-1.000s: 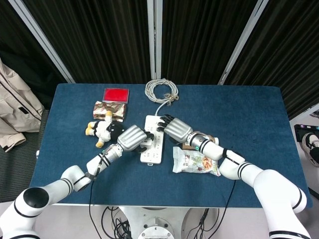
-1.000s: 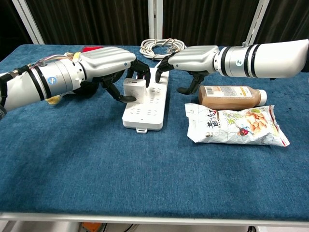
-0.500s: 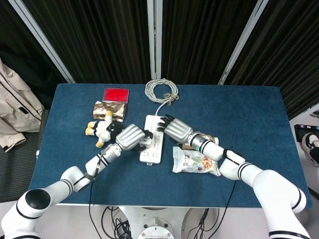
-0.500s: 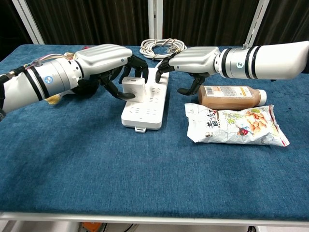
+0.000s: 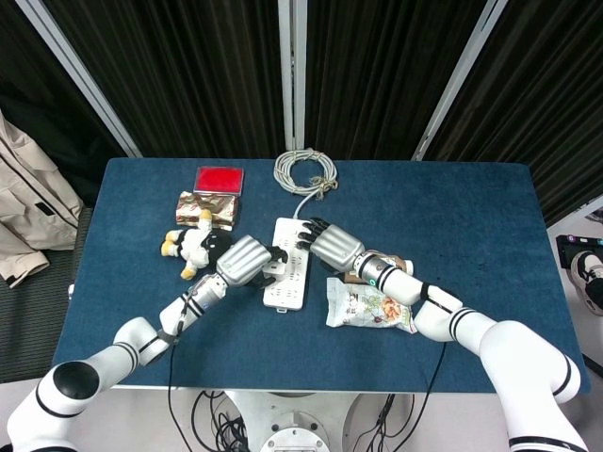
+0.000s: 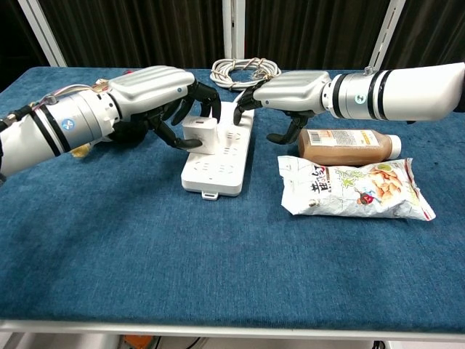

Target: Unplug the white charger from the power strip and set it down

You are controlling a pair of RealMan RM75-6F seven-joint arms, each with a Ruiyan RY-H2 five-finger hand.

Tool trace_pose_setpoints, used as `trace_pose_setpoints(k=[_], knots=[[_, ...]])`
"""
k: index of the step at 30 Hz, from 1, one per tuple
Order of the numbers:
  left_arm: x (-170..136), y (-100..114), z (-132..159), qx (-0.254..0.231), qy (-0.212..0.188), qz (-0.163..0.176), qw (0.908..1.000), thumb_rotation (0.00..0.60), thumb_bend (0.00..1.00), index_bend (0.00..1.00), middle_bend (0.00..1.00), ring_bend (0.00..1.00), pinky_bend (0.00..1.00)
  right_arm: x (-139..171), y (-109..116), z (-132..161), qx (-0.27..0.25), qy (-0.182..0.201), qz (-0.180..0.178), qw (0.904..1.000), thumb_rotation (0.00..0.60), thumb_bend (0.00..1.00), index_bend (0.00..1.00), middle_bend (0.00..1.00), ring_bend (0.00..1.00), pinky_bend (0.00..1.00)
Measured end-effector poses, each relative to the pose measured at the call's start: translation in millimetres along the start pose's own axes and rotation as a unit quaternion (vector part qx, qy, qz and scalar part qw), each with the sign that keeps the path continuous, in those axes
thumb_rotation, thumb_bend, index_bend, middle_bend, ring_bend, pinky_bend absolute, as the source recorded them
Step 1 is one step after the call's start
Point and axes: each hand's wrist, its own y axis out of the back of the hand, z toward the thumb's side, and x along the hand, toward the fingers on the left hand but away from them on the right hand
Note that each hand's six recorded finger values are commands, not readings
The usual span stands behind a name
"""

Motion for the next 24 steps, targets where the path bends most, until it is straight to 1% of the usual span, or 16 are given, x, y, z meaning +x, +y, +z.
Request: trace_pose_setpoints(k=[4,9,13,18,21,24], knots=[[-2.2,0.7,-1.4,-0.017,0.003,0.007,0.9998,0.6,0.54,0.75,0.82,0.69,0.73,0.3,-0.4,-0.6,-0.002,-0.003,0.002,1.0,0.6,0.42,0.32,0.21,0.0,0.0],[-6.1,-0.8,-6.4,-0.023,0.01,0.01,0.9996,0.6,0.55,0.75,0.82,0.69,0.73,0.5,0.0,-1.2,-0.002,-0.005,0.002,1.0,0.6,0.42,0.31,0.21,0.0,0.0],[-8.5,1.5,-11.3,-0.041,0.02,0.02,0.9987,0.6,0.56,0.75,0.82,0.69,0.73,0.8,0.2,-1.7,-0.002,-0.007,0.003,1.0,0.6,0.42,0.31,0.21,0.0,0.0],[-11.3,6.0,-16.7,-0.052,0.028,0.033,0.9977,0.6,0.56,0.75,0.82,0.69,0.73,0.9,0.8,-2.7,-0.003,-0.009,0.002,0.9999,0.6,0.42,0.31,0.21,0.0,0.0],[-12.1,10.8,-15.0,-0.057,0.023,0.044,0.9971,0.6,0.56,0.75,0.82,0.69,0.73,0.8,1.2,-2.3,-0.004,-0.009,0.001,0.9999,0.6,0.42,0.31,0.21,0.0,0.0],[-14.8,19.6,-12.8,-0.058,0.015,0.063,0.9962,0.6,0.56,0.74,0.81,0.69,0.73,1.5,3.2,-2.5,-0.004,-0.009,-0.002,1.0,0.6,0.42,0.3,0.21,0.0,0.0]])
